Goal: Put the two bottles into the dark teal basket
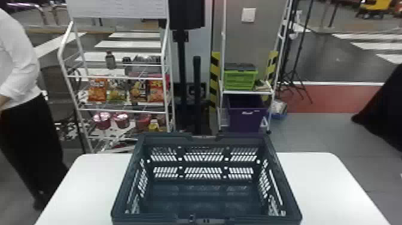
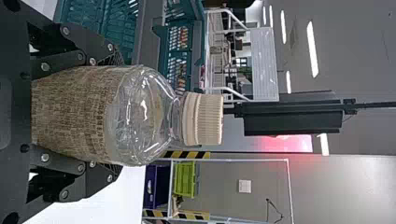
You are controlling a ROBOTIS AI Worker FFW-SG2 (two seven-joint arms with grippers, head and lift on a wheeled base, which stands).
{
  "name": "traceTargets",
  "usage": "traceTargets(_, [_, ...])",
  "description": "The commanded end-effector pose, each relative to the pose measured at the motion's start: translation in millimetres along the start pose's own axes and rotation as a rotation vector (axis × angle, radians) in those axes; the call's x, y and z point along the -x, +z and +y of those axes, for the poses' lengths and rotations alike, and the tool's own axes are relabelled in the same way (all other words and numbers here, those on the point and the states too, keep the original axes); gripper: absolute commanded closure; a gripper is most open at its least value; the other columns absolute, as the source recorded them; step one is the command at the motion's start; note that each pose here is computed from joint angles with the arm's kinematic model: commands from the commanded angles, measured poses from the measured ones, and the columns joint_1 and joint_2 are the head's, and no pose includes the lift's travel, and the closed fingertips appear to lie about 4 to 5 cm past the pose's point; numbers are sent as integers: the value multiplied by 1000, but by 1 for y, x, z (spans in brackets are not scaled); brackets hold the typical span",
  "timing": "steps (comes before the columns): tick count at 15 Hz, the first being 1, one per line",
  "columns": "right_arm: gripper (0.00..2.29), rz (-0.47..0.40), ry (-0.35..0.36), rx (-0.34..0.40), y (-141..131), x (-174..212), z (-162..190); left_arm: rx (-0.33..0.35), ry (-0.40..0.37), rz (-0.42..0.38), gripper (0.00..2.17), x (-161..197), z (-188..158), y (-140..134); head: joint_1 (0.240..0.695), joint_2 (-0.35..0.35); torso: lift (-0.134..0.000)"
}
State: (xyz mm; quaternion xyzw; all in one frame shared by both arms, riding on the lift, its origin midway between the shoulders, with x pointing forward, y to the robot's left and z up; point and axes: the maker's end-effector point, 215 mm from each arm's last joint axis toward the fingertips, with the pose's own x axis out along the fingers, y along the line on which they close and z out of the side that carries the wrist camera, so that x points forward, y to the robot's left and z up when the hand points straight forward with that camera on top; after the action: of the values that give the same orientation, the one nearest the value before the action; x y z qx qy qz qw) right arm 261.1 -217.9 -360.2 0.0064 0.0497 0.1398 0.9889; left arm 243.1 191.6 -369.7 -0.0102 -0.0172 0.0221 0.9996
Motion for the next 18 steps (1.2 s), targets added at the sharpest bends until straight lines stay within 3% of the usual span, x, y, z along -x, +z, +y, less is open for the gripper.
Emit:
traceTargets(1, [2047,-5,-2,1,1,0,0,2,0,-3,2145,0,0,1,499,0,0])
traceTargets(5, [2047,-42,4,7,21,-9,1,-1,-1,2,2148,0,0,-2,499,0,0])
traceTargets(12, [2047,-82,3,-24,74,-63,5,5,-21,16,2148,3,-7,-9,499,0,0])
traceTargets(18, [2047,-23,11,-32,103,-120,26,10,-33,5,2145,4,0,-9,499,0,0])
